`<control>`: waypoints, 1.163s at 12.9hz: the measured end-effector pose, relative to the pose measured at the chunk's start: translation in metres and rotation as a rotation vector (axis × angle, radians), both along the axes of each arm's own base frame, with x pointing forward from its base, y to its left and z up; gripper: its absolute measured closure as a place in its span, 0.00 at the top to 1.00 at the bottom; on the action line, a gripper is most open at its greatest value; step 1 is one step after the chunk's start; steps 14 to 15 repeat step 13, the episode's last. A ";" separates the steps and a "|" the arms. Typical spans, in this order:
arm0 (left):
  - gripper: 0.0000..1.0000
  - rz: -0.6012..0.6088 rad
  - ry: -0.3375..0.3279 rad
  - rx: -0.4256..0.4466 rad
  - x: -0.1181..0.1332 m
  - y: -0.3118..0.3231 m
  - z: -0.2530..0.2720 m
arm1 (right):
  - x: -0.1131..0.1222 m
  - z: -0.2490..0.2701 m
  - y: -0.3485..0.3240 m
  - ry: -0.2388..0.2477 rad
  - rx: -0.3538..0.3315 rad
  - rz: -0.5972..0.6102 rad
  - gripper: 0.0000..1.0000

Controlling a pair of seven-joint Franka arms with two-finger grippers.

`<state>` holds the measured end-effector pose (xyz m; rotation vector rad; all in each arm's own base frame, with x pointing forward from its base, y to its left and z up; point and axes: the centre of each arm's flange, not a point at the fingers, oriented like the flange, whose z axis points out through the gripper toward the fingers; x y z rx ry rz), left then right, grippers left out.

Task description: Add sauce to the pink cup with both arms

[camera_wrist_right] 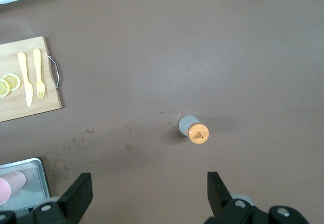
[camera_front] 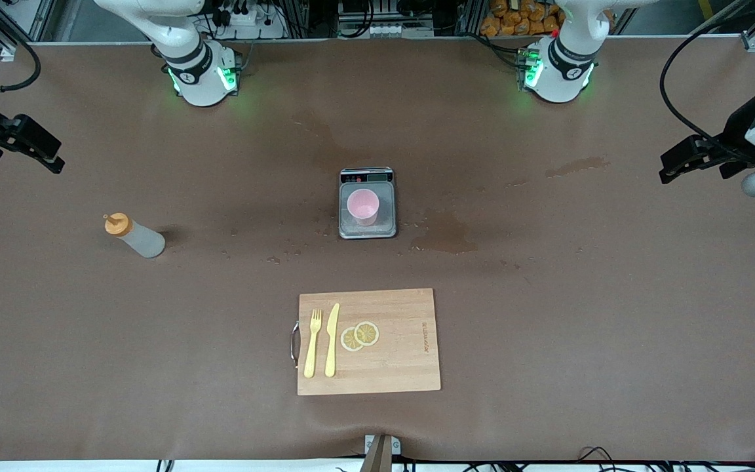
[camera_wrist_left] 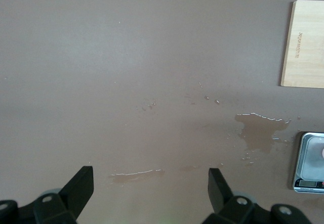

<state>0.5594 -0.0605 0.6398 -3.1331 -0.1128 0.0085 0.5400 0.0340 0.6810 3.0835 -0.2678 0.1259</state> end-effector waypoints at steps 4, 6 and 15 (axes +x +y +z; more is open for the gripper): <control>1.00 -0.003 -0.004 -0.001 0.000 -0.002 0.003 | 0.001 -0.003 -0.003 0.005 -0.001 0.001 1.00; 1.00 -0.005 -0.002 0.000 -0.001 -0.002 0.003 | 0.001 -0.003 -0.003 0.005 -0.001 0.001 1.00; 1.00 -0.009 0.032 0.005 -0.008 -0.004 0.005 | 0.001 -0.004 -0.003 0.006 -0.001 0.002 1.00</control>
